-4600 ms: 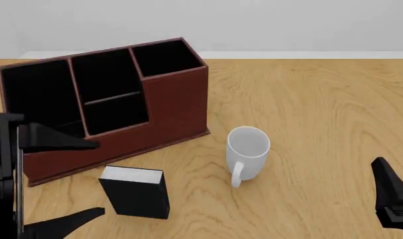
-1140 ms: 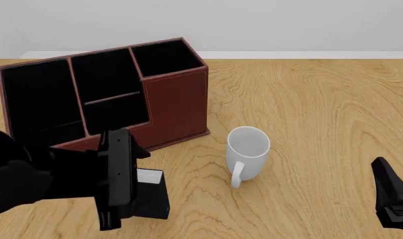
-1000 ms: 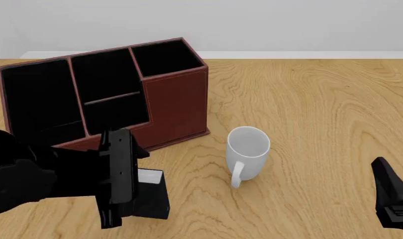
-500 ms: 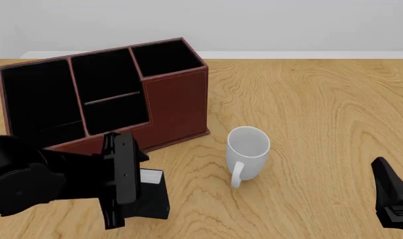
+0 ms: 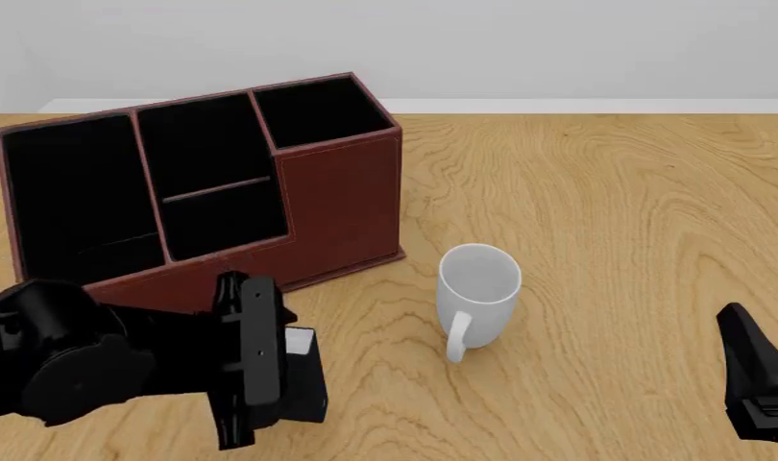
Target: Pick up the book and place it in the front compartment of the caddy.
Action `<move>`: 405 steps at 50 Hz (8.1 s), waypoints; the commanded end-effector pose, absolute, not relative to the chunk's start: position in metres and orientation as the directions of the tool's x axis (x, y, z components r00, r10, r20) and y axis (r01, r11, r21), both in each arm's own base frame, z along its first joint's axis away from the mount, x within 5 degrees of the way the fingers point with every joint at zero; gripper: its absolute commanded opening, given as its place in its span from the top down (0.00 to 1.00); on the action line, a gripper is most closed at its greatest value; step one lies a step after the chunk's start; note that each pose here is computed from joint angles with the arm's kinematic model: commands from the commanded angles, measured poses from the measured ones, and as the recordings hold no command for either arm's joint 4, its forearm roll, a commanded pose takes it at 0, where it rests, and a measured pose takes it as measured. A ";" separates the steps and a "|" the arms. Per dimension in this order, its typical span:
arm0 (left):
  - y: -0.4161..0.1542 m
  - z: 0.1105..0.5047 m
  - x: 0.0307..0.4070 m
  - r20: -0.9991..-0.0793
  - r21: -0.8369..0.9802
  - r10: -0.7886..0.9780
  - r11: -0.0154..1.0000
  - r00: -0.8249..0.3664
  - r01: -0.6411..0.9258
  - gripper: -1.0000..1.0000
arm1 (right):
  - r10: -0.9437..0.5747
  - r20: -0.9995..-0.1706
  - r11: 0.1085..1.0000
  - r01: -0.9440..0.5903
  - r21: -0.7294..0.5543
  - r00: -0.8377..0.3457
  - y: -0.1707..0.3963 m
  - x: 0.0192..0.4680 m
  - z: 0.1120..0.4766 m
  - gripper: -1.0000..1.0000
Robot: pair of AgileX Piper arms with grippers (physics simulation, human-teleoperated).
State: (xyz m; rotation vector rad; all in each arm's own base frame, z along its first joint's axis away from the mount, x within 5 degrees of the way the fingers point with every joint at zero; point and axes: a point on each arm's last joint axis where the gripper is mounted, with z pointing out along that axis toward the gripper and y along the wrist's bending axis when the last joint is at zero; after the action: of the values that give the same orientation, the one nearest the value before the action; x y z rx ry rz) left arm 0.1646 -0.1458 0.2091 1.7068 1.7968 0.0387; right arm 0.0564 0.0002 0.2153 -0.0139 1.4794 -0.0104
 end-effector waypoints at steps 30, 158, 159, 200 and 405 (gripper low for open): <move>-0.140 0.206 0.156 -0.372 0.429 0.922 0.071 0.105 0.900 1.00 | -0.015 -0.996 1.000 -0.001 -0.016 0.091 0.000 0.056 0.215 0.00; -0.072 0.416 0.209 -0.320 0.724 0.945 0.200 0.064 0.661 1.00 | -0.016 -0.996 1.000 -0.001 -0.016 0.091 0.000 0.056 0.215 0.00; -0.073 0.417 0.210 -0.323 0.722 0.944 0.202 0.064 0.662 1.00 | -0.015 -0.996 1.000 -0.002 -0.016 0.091 0.000 0.056 0.215 0.00; -0.074 0.386 0.267 -0.307 0.724 0.951 0.224 0.014 0.652 1.00 | -0.015 -0.996 1.000 -0.002 -0.016 0.091 0.000 0.056 0.215 0.00; -0.054 0.264 0.408 -0.196 0.800 0.981 0.163 -0.005 0.577 0.00 | -0.015 -0.996 1.000 -0.002 -0.016 0.091 0.000 0.056 0.215 0.00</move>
State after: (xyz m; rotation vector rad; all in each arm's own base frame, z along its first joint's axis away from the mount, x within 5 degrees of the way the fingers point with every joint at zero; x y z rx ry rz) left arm 0.4056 -0.0545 0.2611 1.5104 1.7670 0.6004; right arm 0.0564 0.0002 0.2153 -0.0139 1.4795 -0.0103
